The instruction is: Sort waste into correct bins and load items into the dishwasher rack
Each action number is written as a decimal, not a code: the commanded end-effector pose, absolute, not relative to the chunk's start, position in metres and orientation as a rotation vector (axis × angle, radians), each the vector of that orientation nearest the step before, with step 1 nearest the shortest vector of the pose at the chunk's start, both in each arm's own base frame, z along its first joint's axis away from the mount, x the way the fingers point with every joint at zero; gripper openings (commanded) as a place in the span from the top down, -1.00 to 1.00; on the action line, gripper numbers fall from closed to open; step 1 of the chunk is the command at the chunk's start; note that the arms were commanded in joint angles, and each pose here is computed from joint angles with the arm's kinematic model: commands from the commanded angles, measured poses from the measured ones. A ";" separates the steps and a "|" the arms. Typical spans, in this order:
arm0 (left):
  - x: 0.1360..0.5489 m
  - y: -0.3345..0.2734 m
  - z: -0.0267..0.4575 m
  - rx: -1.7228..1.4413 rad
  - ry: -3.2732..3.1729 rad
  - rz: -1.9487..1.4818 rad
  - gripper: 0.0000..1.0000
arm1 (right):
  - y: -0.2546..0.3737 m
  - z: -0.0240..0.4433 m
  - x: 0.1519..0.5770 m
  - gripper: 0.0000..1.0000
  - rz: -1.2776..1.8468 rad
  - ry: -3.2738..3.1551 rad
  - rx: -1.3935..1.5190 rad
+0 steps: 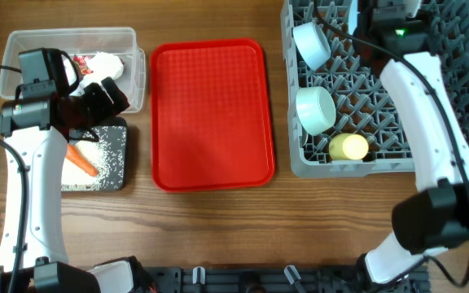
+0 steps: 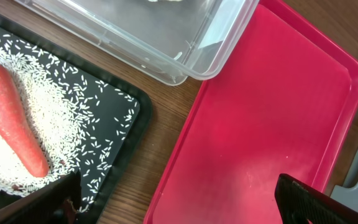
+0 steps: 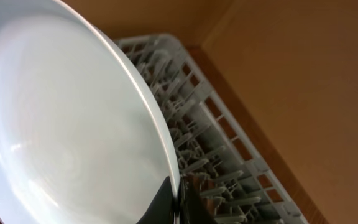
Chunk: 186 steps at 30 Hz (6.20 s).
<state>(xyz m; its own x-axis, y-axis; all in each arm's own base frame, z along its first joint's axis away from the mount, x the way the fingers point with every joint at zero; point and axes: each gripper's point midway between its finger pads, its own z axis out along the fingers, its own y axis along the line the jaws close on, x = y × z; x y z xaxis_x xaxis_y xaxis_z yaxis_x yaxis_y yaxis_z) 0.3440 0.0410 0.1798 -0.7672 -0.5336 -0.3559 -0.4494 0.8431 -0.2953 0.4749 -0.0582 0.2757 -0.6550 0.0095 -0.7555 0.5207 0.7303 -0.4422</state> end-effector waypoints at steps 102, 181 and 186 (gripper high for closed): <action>0.346 0.042 0.179 -0.745 2.589 -0.281 -1.00 | 0.012 0.179 0.245 -0.99 0.020 1.576 -0.011; 0.246 0.013 0.158 -0.345 1.610 -0.283 -1.00 | 0.012 0.179 0.245 -0.99 0.020 1.576 -0.011; 0.246 0.013 0.158 -0.346 1.612 -0.283 -1.00 | 0.012 0.178 0.245 -0.99 0.020 1.576 -0.011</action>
<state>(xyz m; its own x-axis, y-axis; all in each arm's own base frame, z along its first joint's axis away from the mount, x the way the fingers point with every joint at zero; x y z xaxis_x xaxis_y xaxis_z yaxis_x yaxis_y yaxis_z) 0.2460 0.0119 0.1598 -0.0549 -0.3866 -0.9206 -0.0421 0.9221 -0.3847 0.2453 0.0120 0.1791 -0.0122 -0.0060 -0.9999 -0.0153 0.9999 -0.0058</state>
